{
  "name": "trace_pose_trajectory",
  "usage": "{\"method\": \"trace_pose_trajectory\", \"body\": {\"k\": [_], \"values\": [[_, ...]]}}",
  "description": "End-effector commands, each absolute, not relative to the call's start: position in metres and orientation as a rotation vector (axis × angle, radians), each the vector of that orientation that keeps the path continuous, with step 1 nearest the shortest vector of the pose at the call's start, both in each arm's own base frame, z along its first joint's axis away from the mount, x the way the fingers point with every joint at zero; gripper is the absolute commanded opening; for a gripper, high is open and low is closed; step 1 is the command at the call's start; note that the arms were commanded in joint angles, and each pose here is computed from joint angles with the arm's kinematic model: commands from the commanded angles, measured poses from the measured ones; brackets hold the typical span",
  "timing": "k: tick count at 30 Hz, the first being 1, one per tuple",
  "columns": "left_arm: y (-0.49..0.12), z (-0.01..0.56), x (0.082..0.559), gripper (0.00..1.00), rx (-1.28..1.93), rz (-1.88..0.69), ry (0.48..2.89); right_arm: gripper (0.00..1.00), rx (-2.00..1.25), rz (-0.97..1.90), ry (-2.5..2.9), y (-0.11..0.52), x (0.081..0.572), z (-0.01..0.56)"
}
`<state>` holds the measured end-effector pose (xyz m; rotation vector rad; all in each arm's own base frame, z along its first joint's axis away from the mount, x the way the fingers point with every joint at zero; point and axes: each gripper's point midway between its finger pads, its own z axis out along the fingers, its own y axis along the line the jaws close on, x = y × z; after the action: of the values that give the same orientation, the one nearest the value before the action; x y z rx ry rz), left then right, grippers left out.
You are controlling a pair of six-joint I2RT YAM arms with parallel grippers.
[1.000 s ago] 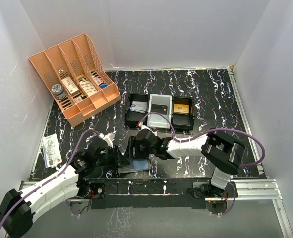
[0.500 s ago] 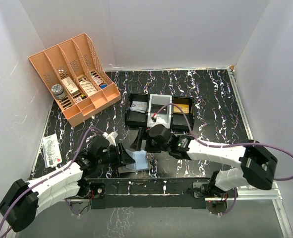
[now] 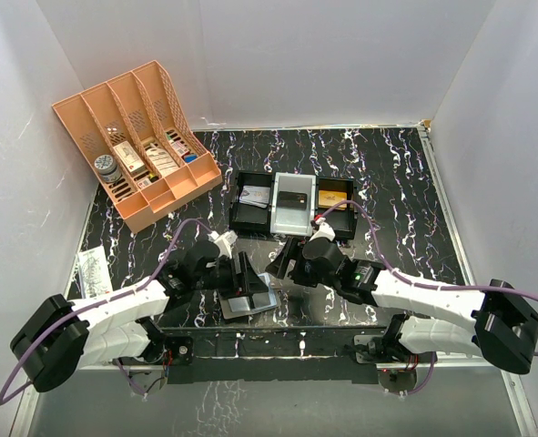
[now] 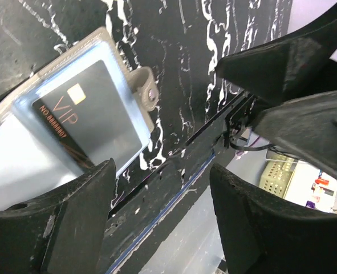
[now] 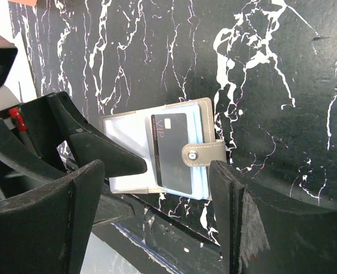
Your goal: Take the credit cards out of the card holder
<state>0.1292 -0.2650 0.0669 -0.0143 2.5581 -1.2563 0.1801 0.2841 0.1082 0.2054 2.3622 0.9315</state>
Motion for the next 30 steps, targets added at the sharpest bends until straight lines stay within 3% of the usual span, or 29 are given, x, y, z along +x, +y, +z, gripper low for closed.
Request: {"method": "trace_pose_trajectory", "body": {"k": [1, 5, 16, 21, 28, 30], "values": [[-0.269, 0.079, 0.137, 0.66, 0.027, -1.227, 2.517, 0.71, 0.236, 1.032, 2.297, 0.294, 0.186, 0.128], [-0.268, 0.073, 0.136, 0.65, 0.009, -1.213, 2.533, 0.66, 0.232, 1.052, 2.298, 0.296, 0.184, 0.128], [-0.241, 0.072, 0.142, 0.6, -0.148, -1.128, 2.434, 0.38, -0.091, 1.259, 2.316, 0.333, 0.16, 0.14], [-0.261, 0.085, 0.138, 0.56, -0.099, -1.287, 2.403, 0.35, -0.165, 1.239, 2.431, 0.343, 0.152, 0.116], [-0.251, 0.061, 0.14, 0.56, -0.12, -1.155, 2.491, 0.34, -0.144, 1.055, 2.606, 0.33, 0.15, 0.056], [-0.25, 0.054, 0.138, 0.57, -0.121, -1.157, 2.488, 0.28, -0.127, 0.963, 2.657, 0.321, 0.15, 0.037]]}}
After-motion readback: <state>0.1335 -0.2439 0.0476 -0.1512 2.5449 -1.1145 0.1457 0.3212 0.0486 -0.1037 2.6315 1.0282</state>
